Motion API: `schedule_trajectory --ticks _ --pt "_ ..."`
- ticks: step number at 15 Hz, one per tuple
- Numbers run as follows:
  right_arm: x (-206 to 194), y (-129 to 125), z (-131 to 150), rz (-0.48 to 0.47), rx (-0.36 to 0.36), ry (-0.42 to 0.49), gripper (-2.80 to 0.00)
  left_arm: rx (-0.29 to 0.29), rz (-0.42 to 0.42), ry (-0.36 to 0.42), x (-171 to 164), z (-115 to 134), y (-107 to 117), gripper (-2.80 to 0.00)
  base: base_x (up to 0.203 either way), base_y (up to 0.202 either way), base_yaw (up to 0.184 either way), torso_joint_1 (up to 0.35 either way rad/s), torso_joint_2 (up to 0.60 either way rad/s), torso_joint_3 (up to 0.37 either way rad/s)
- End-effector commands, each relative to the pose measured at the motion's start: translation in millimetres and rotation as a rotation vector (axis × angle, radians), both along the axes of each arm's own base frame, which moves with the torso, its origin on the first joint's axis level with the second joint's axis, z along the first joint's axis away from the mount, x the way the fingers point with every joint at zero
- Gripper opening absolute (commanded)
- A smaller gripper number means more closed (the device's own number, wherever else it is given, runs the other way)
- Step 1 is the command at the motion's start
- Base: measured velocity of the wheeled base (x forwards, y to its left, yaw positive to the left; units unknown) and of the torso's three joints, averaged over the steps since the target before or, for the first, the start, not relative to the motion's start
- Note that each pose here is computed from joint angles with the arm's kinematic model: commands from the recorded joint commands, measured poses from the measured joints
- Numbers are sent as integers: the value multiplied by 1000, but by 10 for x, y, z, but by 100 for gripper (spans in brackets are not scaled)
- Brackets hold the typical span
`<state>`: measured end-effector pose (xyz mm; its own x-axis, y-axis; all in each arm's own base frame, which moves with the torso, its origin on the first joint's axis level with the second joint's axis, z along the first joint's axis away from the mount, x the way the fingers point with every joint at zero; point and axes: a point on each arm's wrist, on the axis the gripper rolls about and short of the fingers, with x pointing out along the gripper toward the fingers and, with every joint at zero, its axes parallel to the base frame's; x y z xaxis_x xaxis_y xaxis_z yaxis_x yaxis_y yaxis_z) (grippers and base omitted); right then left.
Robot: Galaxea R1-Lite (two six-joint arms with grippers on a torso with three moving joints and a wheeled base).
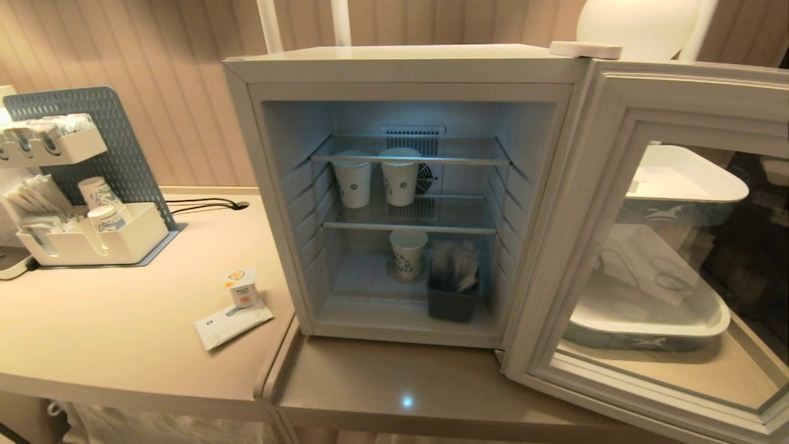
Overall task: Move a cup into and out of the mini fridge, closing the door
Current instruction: Close the freezer door
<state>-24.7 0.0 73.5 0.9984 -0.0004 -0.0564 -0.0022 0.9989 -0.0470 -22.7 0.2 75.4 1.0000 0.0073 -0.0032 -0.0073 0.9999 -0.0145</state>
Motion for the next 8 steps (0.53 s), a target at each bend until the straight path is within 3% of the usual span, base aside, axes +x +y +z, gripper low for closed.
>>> schedule_trajectory --ticks 1,3,8 --pt "-1 0 -5 0 -1 2 -280 -4 0 1 1 -5 0 -280 0 -190 0 2 2 -1" --pt "-2 0 0 0 -1 0 -280 -4 0 1 1 -5 0 -280 0 -132 0 2 3 1" --pt "-1 0 -3 0 -1 0 -280 -4 0 1 1 -5 0 -280 0 0 0 0 0 0"
